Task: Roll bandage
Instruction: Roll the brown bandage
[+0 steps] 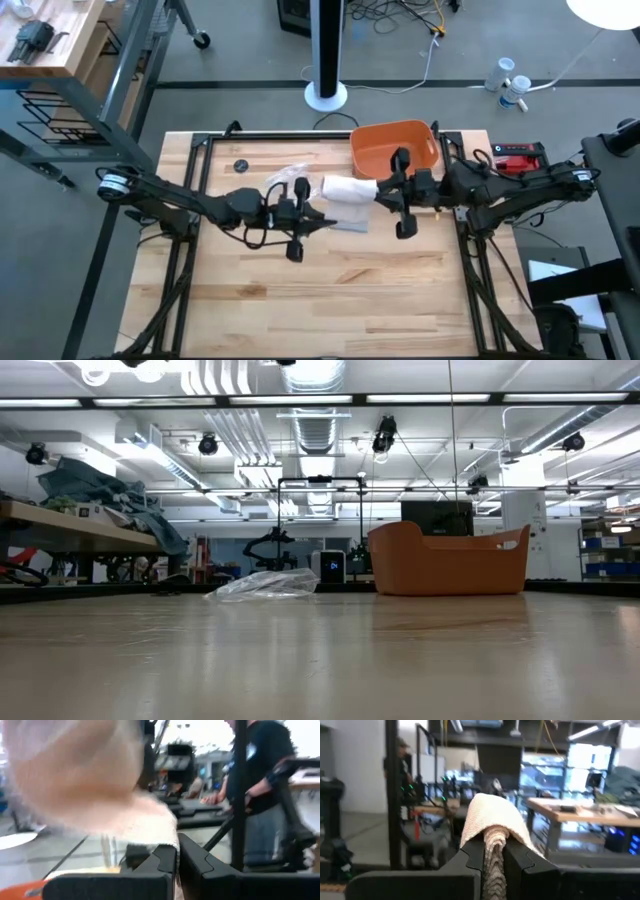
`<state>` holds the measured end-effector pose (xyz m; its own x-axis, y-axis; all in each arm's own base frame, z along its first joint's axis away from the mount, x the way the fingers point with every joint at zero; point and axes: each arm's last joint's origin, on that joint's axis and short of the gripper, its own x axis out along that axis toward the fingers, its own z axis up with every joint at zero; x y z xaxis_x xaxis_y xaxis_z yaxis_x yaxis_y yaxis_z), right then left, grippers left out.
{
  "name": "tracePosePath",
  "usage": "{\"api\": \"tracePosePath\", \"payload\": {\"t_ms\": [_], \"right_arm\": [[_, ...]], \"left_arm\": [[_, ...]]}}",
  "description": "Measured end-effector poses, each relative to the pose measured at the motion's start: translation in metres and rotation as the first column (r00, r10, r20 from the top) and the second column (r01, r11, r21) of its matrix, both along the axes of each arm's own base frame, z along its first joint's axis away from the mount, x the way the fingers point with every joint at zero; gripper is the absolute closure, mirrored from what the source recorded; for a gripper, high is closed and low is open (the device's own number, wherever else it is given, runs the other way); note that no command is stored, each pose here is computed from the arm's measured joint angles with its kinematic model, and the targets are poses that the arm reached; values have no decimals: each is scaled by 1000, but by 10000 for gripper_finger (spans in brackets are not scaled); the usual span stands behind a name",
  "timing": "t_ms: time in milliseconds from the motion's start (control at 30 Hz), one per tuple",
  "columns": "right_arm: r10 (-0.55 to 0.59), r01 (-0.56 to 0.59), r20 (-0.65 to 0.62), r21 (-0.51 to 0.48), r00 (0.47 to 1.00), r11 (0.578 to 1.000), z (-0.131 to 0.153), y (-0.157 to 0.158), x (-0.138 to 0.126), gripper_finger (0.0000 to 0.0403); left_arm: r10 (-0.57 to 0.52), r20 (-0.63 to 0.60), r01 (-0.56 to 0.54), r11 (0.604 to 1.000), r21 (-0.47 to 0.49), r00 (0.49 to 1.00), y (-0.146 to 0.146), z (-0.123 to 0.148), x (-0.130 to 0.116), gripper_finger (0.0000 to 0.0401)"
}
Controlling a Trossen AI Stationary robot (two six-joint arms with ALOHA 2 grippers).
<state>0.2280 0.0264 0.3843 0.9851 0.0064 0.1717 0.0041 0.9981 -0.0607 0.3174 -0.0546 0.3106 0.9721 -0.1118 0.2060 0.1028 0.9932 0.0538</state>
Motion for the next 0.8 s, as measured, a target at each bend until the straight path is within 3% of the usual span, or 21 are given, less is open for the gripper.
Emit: {"api": "tracePosePath", "payload": {"t_ms": [167,333,467,800], "right_arm": [[-62,62,-69,-8,996,998,-7,-2,1,379],[-59,58,-100,-12,993,998,-10,-1,3,379],[-48,47,-118,-16,992,999,-14,0,7,379],[81,-77,-162,35,983,996,-24,4,19,379]], "left_arm": [[-67,156,72,997,-29,986,-6,16,-6,401],[-32,322,71,991,-110,946,-2,33,-15,401],[72,298,-27,988,-153,952,13,45,-17,401],[134,68,-123,982,-142,989,35,83,7,401]]}}
